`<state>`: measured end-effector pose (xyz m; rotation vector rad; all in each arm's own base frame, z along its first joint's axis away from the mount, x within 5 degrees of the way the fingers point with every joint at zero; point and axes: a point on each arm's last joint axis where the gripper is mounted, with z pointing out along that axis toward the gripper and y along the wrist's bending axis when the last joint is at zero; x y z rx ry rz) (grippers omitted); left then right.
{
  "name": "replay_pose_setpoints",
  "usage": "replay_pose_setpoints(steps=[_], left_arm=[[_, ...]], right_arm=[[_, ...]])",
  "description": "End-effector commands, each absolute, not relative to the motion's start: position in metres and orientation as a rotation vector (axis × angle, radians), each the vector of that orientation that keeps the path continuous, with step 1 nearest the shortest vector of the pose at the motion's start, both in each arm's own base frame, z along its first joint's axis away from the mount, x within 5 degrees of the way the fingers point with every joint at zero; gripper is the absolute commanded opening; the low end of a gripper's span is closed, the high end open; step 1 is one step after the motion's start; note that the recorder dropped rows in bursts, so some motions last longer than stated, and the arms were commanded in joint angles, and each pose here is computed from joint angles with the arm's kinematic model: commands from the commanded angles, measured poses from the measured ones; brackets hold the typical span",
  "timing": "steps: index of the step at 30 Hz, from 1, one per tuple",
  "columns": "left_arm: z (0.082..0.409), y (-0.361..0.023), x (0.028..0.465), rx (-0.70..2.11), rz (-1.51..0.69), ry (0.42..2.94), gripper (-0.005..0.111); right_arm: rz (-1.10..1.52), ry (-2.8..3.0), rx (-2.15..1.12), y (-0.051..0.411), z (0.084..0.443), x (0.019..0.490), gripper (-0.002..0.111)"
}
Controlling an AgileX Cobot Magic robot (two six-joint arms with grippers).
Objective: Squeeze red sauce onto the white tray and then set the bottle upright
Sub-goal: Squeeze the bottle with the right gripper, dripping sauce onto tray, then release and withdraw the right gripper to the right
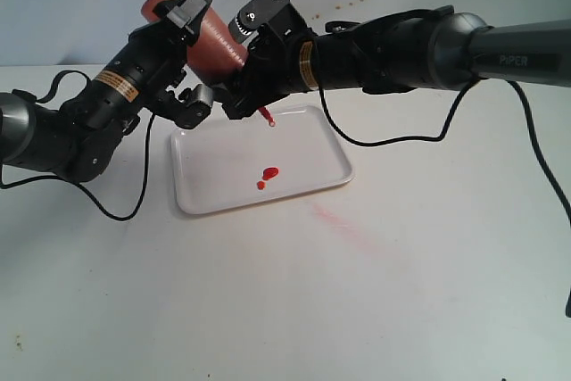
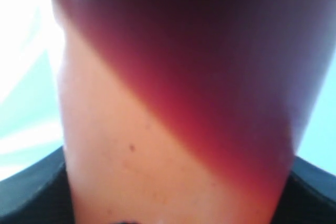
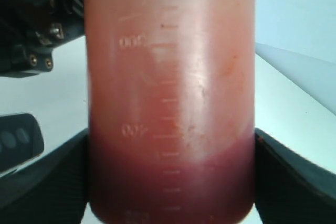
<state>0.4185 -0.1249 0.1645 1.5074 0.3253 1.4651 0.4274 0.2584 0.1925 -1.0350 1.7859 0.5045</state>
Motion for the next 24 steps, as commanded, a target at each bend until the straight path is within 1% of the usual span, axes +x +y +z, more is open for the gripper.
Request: replay_pose_setpoints(steps=[1,2,3,4,5,10,12,14,15,19,20,21,24], left_arm=[[0.178,-0.126,0.417,1.421,1.484,0.316,0.000],[0.178,-0.126,0.417,1.421,1.484,0.316,0.000],[0.178,-0.126,0.417,1.421,1.484,0.316,0.000],[0.178,-0.127,0.417,1.425,1.480,0.304,0.000],[0.178,-0.128,0.416,1.429,1.475,0.288,0.000],[0.178,-0.129,0.416,1.435,1.469,0.269,0.000],[0.178,-0.129,0.416,1.435,1.468,0.266,0.000],[0.177,-0.129,0.415,1.437,1.467,0.267,0.000],[0.177,-0.129,0.415,1.437,1.467,0.267,0.000],[0.177,-0.129,0.415,1.437,1.467,0.267,0.000],[0.177,-0.129,0.415,1.437,1.467,0.267,0.000],[0.177,-0.129,0.415,1.437,1.467,0.267,0.000],[0.177,-0.129,0.415,1.437,1.467,0.267,0.000]], right_arm=[[0.489,1.799,-0.973,0.255,0.199,0.431,0.032],[0.489,1.799,-0.973,0.255,0.199,0.431,0.060],[0.489,1.799,-0.973,0.255,0.199,0.431,0.072],[0.497,1.796,-0.978,0.256,0.199,0.431,0.098],[0.499,1.795,-0.979,0.256,0.199,0.430,0.105],[0.498,1.787,-0.982,0.256,0.201,0.430,0.104],[0.493,1.777,-0.981,0.255,0.206,0.430,0.097],[0.499,1.757,-0.981,0.255,0.215,0.428,0.082],[0.498,1.748,-0.979,0.255,0.219,0.427,0.069],[0.518,1.780,-0.959,0.255,0.217,0.427,0.029],[0.504,1.780,-0.983,0.254,0.216,0.426,0.012],[0.501,1.783,-0.988,0.254,0.215,0.426,0.000],[0.506,1.788,-0.982,0.254,0.215,0.426,0.000]])
